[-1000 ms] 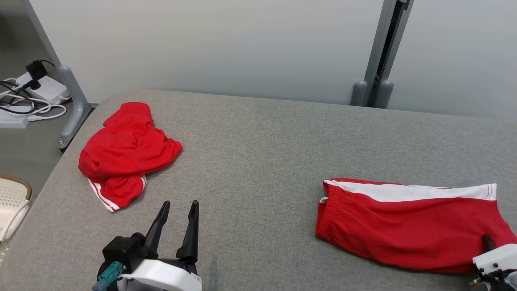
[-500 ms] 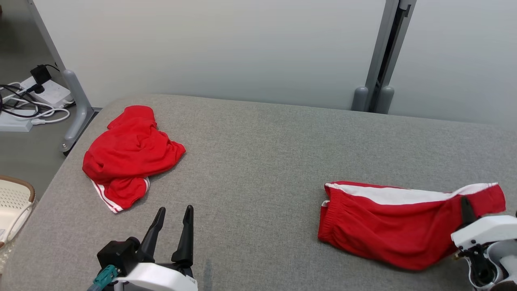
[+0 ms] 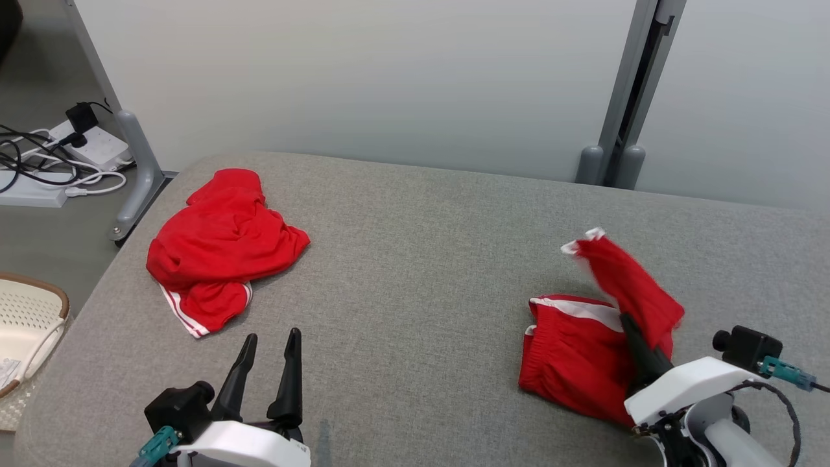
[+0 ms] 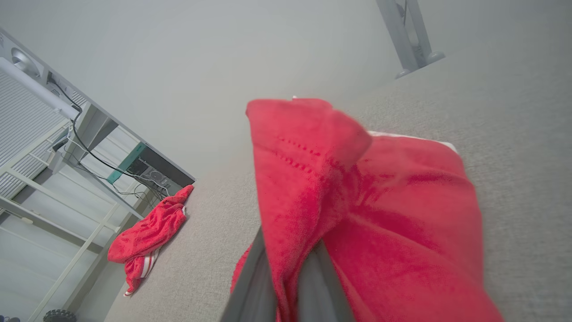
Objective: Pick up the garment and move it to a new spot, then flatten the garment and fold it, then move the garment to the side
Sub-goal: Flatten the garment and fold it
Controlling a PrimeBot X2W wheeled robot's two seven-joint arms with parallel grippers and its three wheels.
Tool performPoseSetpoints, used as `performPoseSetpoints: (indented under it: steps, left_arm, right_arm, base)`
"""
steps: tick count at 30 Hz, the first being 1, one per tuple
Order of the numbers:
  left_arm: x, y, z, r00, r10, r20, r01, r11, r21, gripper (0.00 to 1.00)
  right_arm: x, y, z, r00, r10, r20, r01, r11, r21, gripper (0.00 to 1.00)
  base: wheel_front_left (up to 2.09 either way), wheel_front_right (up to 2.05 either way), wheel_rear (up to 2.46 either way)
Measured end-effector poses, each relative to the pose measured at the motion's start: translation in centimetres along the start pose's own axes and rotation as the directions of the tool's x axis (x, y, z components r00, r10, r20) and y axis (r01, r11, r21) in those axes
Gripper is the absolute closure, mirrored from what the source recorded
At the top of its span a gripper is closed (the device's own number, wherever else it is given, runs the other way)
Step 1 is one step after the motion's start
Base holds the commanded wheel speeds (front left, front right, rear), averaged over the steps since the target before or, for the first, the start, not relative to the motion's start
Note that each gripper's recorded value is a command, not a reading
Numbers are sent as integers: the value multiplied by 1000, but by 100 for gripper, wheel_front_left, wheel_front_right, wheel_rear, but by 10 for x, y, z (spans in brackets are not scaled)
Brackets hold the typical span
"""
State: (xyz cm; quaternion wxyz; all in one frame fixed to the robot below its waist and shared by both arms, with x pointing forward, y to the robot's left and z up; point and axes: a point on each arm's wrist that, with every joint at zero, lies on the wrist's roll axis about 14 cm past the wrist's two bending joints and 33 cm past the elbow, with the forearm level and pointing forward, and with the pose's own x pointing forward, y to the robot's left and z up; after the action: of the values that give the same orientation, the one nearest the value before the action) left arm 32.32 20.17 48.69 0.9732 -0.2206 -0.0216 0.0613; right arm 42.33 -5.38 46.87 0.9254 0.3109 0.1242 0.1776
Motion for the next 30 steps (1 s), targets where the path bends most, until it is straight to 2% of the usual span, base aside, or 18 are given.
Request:
performPoseSetpoints:
  steps: [5,14,15,16,17,30]
  left_arm:
    - [-2,3,0,1000,11,2,-11,1000,0,0]
    - [-7,9,1,1000,27,4,-27,1000,-8,0]
    - [-8,9,1,1000,29,4,-29,1000,-7,0]
    - [-8,10,1,1000,30,4,-30,1000,-8,0]
    - [-9,10,1,999,33,5,-33,999,-9,0]
    - [-19,20,-4,998,66,-7,-66,998,-20,0]
  right_arm:
    - [-3,19,-24,996,61,-70,-62,998,-7,100]
    - [-5,25,-53,982,80,-172,-89,995,-46,100]
    - [-6,24,-56,980,77,-185,-88,995,-53,86]
    - [-6,23,-59,978,74,-194,-87,994,-61,18]
    - [-5,23,-59,978,73,-197,-87,994,-66,0]
    - [-5,54,-81,950,163,-267,-191,978,-86,0]
  base:
    - [0,0,0]
    - [0,0,0]
    - [0,0,0]
    - [0,0,0]
    - [0,0,0]
    - [0,0,0]
